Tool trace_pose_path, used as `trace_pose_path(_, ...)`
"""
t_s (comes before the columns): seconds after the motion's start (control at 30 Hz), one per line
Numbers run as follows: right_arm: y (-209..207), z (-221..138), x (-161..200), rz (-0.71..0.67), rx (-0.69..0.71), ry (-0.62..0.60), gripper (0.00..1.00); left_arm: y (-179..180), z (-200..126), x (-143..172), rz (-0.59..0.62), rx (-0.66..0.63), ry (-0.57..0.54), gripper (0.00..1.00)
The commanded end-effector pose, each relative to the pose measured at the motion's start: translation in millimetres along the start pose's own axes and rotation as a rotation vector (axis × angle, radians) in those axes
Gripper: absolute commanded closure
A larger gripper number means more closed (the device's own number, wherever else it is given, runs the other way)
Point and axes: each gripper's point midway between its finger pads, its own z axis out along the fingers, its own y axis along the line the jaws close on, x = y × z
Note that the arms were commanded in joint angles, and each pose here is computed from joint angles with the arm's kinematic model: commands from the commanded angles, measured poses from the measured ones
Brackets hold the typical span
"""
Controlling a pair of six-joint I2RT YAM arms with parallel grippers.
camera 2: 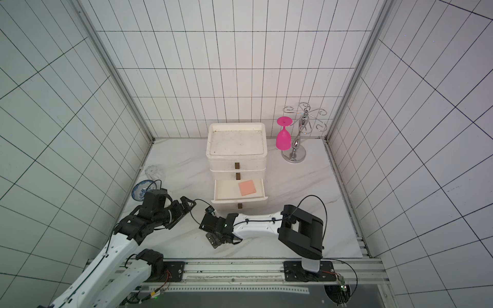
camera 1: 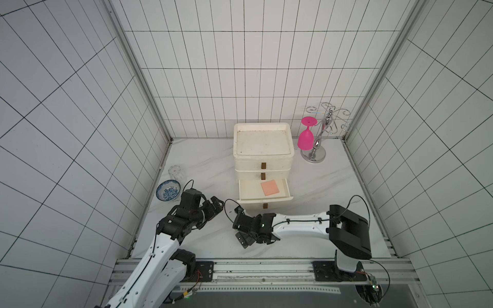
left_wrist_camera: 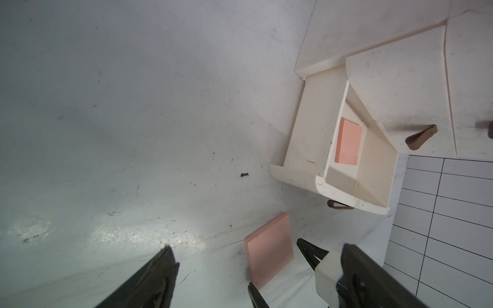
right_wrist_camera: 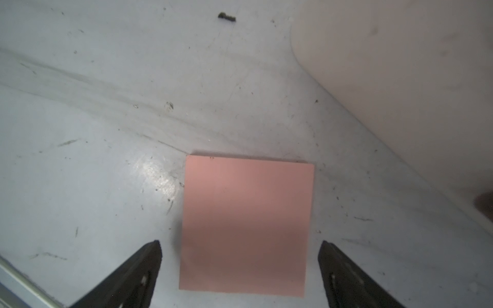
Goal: Please put the sticky notes in the drawer by color
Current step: Pick up the sticky notes from the center of the board.
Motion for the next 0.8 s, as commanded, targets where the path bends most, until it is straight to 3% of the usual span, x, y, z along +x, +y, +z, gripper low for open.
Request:
trace_pose_path(0.0, 8, 13, 3, 0.013, -0.042, 0.036, 0.05, -4, -3, -3, 0.026, 0.023, -0.021, 0.02)
trace_pose_path(0.23, 5, 12, 15, 0.015, -0.051, 0.058, 0.14, -5, -2, -3, 0.026, 0.027, -0.015, 0.02)
trace_pose_path(0.37, -1, 0, 8, -0.002, -0.026, 0.041, 0.26, -6, -1, -1, 0.029, 0.035, -0.005, 0.02)
trace_pose_path(0.47, -5, -18, -4, -0.006, -0.015, -0.001, 0.27, -12, -2, 1, 0.038, 0.063, 0.011, 0.02)
trace_pose_path(0.63, -15, -82, -39, 0.013, -0.055, -0.157, 0.27, -41, -15, 6, 0.08, 0.185, 0.053, 0.02)
trace_pose_path(0.77, -38, -139, -57, 0.06, -0.109, -0.283, 0.27, -90, -40, 15, 0.113, 0.414, 0.126, 0.02)
